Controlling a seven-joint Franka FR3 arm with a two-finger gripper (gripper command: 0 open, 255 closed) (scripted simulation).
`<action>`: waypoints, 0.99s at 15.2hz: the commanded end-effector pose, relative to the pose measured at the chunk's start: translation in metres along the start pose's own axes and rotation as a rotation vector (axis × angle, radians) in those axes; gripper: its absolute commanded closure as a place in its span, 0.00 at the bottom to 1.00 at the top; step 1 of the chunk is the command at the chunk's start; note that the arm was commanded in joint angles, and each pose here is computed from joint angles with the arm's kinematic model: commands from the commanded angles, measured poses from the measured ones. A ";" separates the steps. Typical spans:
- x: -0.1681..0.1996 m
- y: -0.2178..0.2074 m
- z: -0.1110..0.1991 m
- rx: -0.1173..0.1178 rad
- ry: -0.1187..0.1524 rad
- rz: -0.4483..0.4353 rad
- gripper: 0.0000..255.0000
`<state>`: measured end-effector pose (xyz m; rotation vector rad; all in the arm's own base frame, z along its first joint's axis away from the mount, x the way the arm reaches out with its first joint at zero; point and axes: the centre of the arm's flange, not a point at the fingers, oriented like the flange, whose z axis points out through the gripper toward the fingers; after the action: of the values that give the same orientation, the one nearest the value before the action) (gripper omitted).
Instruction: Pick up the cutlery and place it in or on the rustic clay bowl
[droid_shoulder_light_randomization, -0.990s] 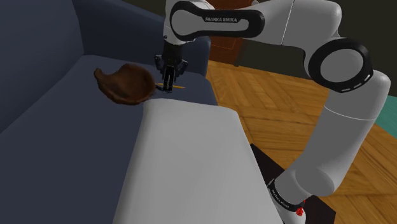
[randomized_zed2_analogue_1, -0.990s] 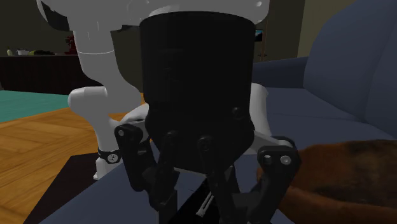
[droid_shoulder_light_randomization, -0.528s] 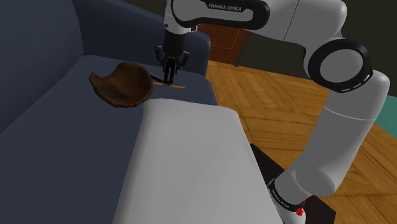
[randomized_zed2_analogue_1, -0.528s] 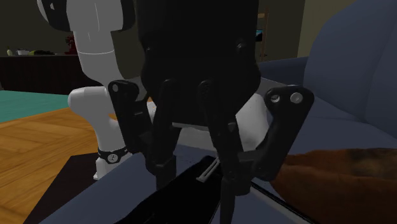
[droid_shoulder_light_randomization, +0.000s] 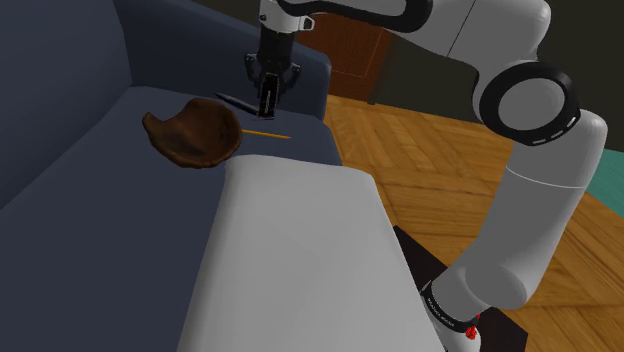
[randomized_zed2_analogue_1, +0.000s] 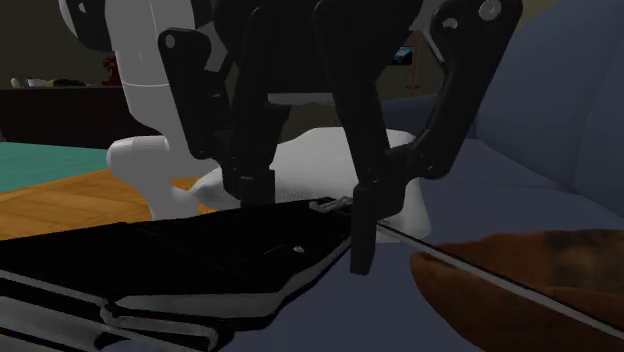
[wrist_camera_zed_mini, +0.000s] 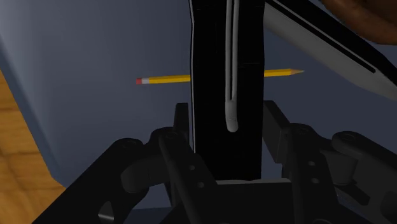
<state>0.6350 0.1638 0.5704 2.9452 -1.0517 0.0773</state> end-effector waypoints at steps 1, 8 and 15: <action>0.000 0.001 -0.011 0.000 0.000 0.000 1.00; 0.002 0.001 -0.043 0.000 0.000 0.000 1.00; -0.064 -0.064 -0.045 0.000 0.000 0.000 1.00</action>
<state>0.6270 0.2406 0.6113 2.9467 -1.0492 0.0773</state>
